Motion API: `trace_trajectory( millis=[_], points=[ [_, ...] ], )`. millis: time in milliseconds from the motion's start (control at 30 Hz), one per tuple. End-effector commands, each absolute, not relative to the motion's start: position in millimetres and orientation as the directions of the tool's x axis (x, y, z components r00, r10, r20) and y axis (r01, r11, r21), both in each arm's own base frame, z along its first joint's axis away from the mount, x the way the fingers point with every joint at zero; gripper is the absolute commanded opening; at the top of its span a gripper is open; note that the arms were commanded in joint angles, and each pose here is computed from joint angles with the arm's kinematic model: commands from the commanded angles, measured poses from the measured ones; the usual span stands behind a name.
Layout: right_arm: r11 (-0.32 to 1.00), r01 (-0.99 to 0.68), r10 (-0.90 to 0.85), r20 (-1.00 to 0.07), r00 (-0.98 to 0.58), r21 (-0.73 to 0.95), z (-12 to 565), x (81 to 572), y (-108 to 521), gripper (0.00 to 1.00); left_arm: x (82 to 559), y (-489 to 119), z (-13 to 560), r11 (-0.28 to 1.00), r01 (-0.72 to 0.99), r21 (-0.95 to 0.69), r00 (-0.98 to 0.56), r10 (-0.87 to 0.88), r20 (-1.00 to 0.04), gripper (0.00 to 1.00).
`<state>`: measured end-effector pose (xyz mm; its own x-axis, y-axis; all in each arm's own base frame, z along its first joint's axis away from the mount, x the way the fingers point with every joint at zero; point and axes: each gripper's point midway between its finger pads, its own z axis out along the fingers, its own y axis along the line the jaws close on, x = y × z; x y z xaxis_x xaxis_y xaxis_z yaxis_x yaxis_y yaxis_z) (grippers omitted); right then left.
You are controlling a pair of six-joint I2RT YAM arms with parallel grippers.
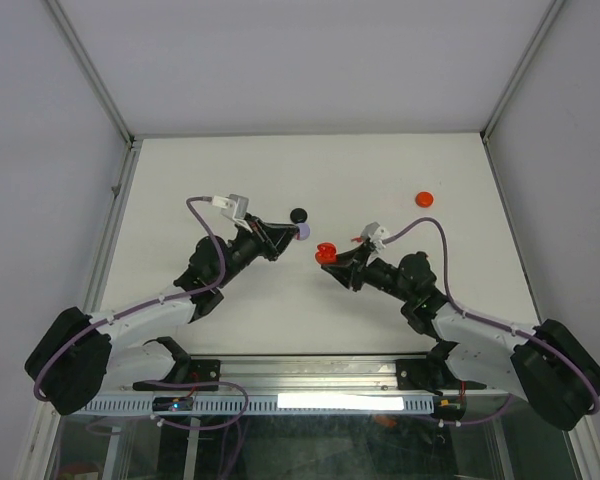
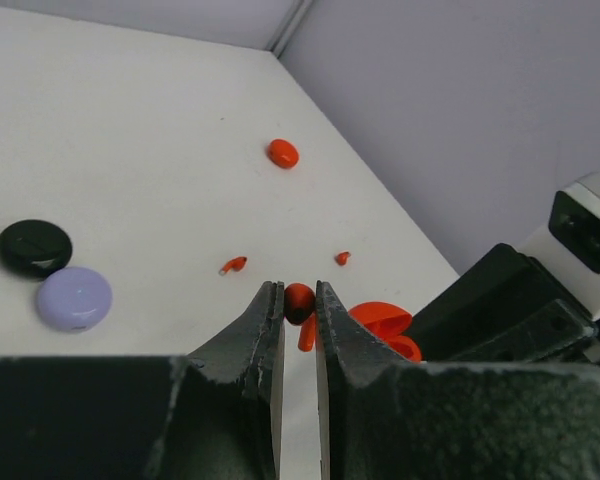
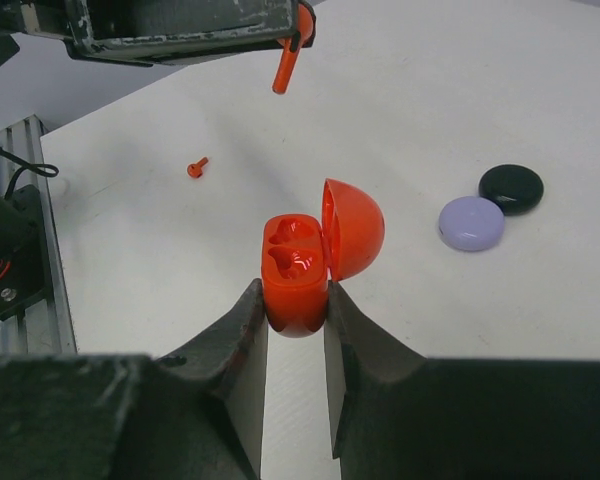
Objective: Insert the wireless bluetooth earbuds into the charging case
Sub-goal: Pick up the earbud from the center of the board, then place the earbud in the charging case.
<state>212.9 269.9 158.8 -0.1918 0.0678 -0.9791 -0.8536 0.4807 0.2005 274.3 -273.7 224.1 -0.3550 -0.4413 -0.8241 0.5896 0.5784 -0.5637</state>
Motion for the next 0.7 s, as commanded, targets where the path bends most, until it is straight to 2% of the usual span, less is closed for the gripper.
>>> trace_trajectory(
  millis=[0,267,667],
  points=[
    [0.487,-0.864,0.206,-0.978,-0.026,0.125,203,212,263,0.0,253,-281,284,0.465,0.731,-0.499,-0.207,-0.545,-0.812,0.0],
    [0.422,-0.906,0.252,-0.965,0.075,0.04,221,194,263,0.0,213,-307,301,0.347,0.839,-0.419,-0.199,-0.522,-0.83,0.02],
    [0.359,-0.933,0.274,-0.951,0.143,-0.037,248,179,266,0.0,183,-316,317,0.265,0.908,-0.325,-0.141,-0.536,-0.832,0.02]
  ],
)
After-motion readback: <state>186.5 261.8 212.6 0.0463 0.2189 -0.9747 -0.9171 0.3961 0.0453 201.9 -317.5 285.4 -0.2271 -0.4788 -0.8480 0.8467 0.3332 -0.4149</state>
